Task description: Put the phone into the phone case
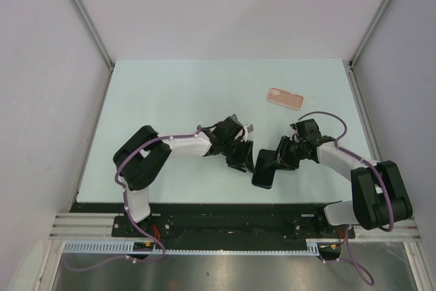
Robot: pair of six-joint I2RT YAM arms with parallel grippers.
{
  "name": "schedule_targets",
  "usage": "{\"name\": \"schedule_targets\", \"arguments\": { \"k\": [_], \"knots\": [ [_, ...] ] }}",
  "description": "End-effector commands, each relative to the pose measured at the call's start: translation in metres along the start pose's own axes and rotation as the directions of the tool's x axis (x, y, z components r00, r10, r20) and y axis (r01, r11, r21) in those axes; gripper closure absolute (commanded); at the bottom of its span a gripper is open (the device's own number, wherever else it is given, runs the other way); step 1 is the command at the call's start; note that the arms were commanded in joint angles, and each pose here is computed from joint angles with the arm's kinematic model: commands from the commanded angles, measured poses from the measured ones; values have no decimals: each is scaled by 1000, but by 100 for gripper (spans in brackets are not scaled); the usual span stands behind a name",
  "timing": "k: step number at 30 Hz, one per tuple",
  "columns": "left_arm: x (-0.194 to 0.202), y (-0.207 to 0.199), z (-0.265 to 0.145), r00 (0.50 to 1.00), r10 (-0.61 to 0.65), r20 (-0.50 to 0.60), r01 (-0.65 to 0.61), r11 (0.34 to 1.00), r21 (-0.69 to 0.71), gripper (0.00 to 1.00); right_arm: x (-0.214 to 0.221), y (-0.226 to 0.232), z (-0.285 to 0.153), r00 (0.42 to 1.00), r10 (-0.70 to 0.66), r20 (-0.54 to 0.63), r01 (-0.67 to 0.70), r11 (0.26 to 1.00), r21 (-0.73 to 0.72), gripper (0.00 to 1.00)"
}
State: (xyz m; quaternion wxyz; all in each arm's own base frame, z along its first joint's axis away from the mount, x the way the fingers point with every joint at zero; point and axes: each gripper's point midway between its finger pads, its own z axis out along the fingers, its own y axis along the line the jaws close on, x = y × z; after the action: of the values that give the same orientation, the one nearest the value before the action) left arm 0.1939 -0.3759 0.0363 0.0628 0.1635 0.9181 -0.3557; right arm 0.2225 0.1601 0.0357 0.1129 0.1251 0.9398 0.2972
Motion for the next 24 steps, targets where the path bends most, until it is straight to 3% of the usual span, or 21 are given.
{"name": "schedule_targets", "arguments": {
  "k": [1,8,15,24],
  "knots": [
    [-4,-14,3,1000,19,11,-20,997,72,53,-12,-1,-12,999,-7,45,5,999,49,60],
    [0,-14,2,1000,21,14,-22,996,88,53,-13,-9,-16,999,-8,52,4,996,93,70],
    [0,-12,7,1000,21,12,-22,995,94,54,-12,-11,-14,999,-16,41,12,995,100,74],
    [3,-18,13,999,37,9,-38,993,113,56,-6,-18,-4,1000,-7,23,5,996,93,93]
  ]
}}
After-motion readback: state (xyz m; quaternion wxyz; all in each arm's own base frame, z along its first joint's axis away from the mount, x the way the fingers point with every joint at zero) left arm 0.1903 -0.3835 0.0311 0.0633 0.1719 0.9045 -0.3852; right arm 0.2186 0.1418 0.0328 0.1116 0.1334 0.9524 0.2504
